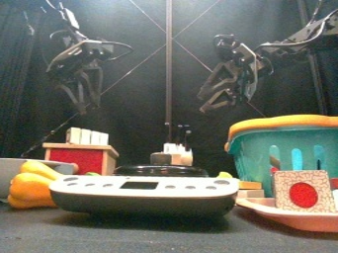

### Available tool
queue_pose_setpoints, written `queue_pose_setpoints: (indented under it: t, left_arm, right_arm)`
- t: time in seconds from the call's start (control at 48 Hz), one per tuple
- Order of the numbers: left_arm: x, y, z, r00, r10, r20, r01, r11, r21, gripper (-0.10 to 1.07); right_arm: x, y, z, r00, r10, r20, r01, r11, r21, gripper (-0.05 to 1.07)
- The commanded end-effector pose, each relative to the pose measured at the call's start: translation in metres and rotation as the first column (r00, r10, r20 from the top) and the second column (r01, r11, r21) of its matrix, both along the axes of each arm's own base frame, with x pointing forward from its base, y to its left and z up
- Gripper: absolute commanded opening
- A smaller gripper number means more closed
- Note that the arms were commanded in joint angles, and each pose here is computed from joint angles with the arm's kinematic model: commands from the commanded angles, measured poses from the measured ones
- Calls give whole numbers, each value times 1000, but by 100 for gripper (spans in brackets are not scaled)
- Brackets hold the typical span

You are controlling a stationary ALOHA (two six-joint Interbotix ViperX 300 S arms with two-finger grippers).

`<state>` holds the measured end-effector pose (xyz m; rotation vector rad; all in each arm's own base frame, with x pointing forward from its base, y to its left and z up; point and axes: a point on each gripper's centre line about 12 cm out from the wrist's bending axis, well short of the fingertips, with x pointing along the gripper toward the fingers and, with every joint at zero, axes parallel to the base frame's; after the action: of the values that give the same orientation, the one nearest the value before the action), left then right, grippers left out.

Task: Grab corn

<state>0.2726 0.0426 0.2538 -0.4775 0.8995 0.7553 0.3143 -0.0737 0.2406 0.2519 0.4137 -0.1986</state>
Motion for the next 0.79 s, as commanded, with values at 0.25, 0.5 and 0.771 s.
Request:
queue_pose_setpoints:
  t: [0.25,0.5,0.771]
  left_arm:
    - [25,-16,-19,999,-5,-43,5,1000,10,87]
    - [43,-20,-35,999,-39,-14,39,999,-10,87]
    - [56,-17,-66,999,-12,-53,10,999,-37,88]
  right_arm:
    - [-1,1,11,999,7,33,-6,1000,-6,91]
    - [-1,2,9,1000,12,29,-12,1000,-10,91]
    - [-1,3,9,1000,14,28,-14,1000,-11,91]
